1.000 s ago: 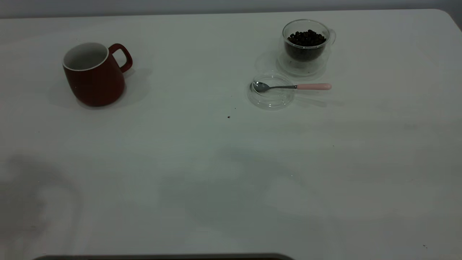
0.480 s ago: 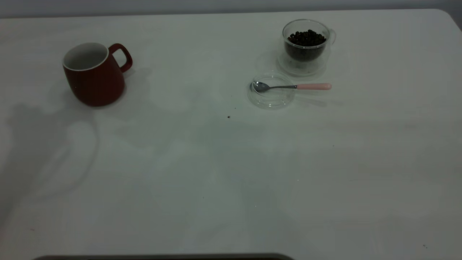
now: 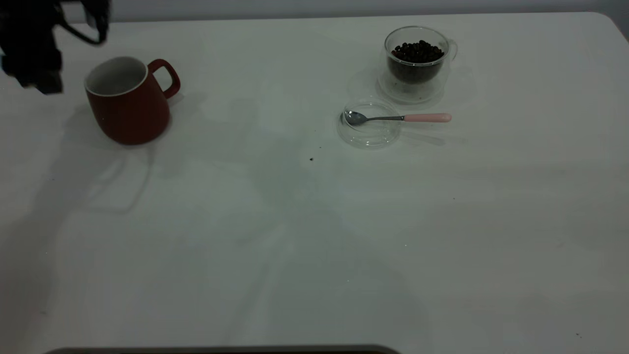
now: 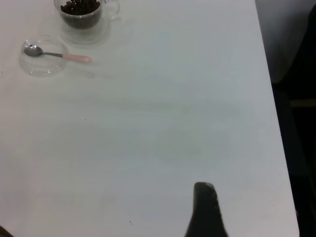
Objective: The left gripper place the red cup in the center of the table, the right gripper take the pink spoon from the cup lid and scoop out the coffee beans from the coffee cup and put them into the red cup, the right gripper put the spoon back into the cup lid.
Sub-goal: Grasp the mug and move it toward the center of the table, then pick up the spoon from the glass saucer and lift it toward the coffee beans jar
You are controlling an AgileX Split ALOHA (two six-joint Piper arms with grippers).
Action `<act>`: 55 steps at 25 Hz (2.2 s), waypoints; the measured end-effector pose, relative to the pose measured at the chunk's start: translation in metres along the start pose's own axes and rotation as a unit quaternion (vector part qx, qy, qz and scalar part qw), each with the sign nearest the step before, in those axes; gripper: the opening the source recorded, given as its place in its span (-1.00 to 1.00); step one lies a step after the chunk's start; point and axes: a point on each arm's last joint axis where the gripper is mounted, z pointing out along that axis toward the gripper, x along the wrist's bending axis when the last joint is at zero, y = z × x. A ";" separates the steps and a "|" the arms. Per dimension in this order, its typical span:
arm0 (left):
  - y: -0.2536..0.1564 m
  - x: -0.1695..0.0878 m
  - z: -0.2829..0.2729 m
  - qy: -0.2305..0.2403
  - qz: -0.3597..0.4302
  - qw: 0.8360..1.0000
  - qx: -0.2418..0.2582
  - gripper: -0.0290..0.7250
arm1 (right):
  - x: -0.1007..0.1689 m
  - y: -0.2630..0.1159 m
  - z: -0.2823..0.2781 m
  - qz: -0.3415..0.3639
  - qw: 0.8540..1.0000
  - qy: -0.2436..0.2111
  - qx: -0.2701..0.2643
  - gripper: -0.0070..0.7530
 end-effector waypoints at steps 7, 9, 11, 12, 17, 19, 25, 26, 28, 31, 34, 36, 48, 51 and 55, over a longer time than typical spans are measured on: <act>0.010 -0.009 0.034 0.010 0.049 0.998 -0.028 0.64 | 0.000 0.000 0.000 0.000 1.000 0.000 0.000 0.57; 0.013 -0.010 0.037 0.011 0.054 0.998 -0.031 0.64 | 0.000 0.000 0.000 0.000 1.000 0.000 0.000 0.57; 0.020 -0.012 0.037 0.013 0.063 0.997 -0.036 0.64 | 0.000 0.000 0.000 0.000 1.000 0.000 0.000 0.57; 0.027 -0.014 0.036 0.016 0.069 0.997 -0.041 0.64 | 0.000 0.000 0.000 0.000 1.000 0.000 0.000 0.57; 0.069 -0.029 0.028 0.026 0.077 0.994 -0.071 0.64 | 0.000 0.000 0.000 0.000 1.000 0.000 0.000 0.57; 0.083 -0.036 0.024 0.028 0.068 0.994 -0.082 0.64 | 0.000 0.000 0.000 0.000 1.000 0.000 0.000 0.57; 0.124 -0.056 0.012 0.034 0.048 0.991 -0.120 0.64 | 0.000 0.000 0.000 0.000 1.000 0.000 0.000 0.57; 0.131 -0.060 0.009 0.036 0.045 0.990 -0.129 0.64 | 0.000 0.000 0.000 0.000 1.000 0.000 0.000 0.57; 0.142 -0.066 0.005 0.039 0.038 0.988 -0.144 0.64 | 0.000 0.000 0.000 0.000 1.000 0.000 0.000 0.57; 0.155 -0.073 0.000 0.040 0.023 0.986 -0.162 0.64 | 0.000 0.000 0.000 0.000 1.000 0.000 0.000 0.57; 0.158 -0.076 -0.002 0.033 -0.012 0.986 -0.165 0.64 | 0.000 0.000 0.000 0.000 1.000 0.000 0.000 0.57; 0.155 -0.073 -0.007 0.025 -0.054 0.986 -0.156 0.64 | 0.000 0.000 0.000 0.000 1.000 0.000 0.000 0.57; 0.039 0.003 -0.139 0.063 -0.393 0.915 -0.063 0.64 | 0.000 0.000 0.000 0.000 1.000 0.000 0.000 0.57; 0.007 0.006 -0.184 0.075 -0.437 0.895 -0.050 0.64 | 0.000 0.000 0.000 0.000 1.000 0.000 0.000 0.57; -0.027 -0.006 -0.245 0.082 -0.481 0.871 -0.051 0.64 | 0.000 0.000 0.000 0.000 1.000 0.000 0.000 0.57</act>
